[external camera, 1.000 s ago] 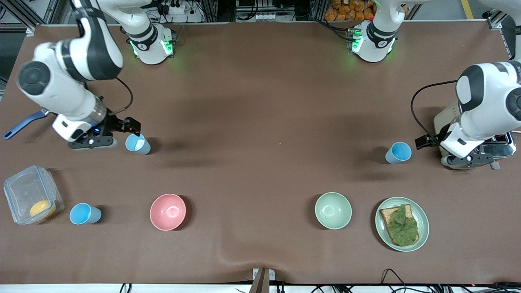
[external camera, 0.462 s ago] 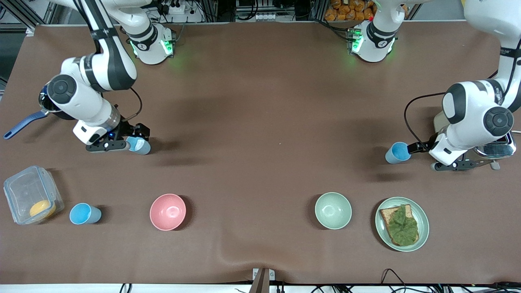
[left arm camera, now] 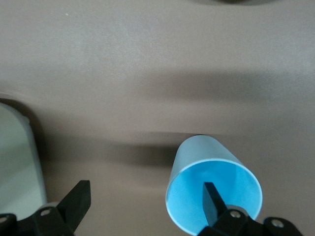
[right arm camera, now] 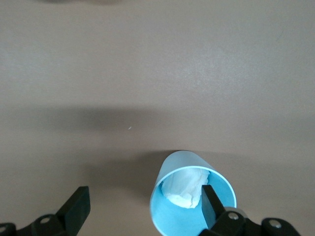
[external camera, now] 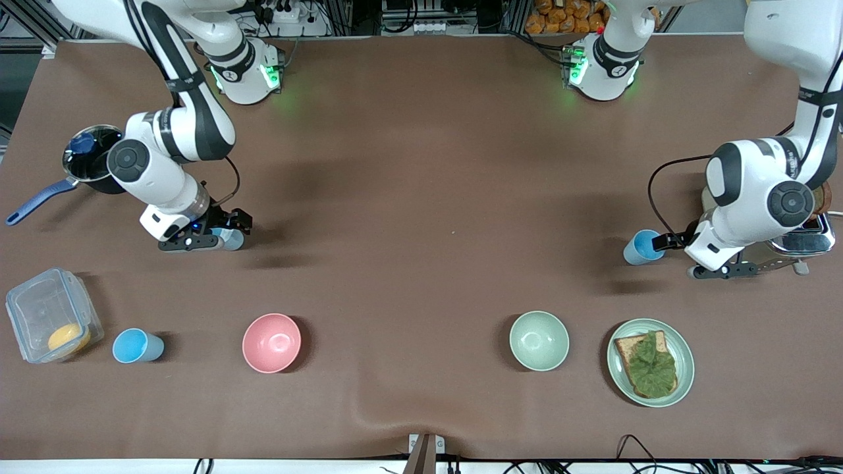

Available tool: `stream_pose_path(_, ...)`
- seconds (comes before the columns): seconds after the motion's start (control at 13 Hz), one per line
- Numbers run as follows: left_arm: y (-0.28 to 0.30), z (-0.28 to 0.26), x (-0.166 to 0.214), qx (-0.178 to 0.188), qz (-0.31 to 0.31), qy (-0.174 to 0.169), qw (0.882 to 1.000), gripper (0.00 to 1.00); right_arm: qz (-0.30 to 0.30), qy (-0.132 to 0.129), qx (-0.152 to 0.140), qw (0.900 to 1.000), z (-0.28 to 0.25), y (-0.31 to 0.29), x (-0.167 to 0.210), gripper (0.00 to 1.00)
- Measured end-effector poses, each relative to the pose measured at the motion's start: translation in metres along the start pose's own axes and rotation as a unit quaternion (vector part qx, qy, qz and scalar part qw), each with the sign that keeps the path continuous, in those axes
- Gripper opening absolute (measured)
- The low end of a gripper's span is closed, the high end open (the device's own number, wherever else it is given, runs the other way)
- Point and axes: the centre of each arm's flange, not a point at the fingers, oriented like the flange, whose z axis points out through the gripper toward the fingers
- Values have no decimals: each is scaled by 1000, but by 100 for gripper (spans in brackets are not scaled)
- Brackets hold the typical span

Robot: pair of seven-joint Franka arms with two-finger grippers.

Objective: Stack blue cups with both arms
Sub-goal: 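Close the right gripper on the tissue cup while the left gripper grasps the cup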

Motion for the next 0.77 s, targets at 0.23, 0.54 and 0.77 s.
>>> stream_pose_path(0.23, 5, 15, -2, -1, 4, -9, 1000, 100, 2, -7, 0, 1000, 10, 2, -1, 91)
stream_pose_path(0.54, 16, 22, -2, -3, 14, -13, 1000, 72, 2, -14, 0, 1000, 17, 2, -3, 60)
stream_pose_path(0.77, 20, 23, -1, -3, 17, -12, 1000, 37, 4, -16, 0, 1000, 20, 4, -3, 25)
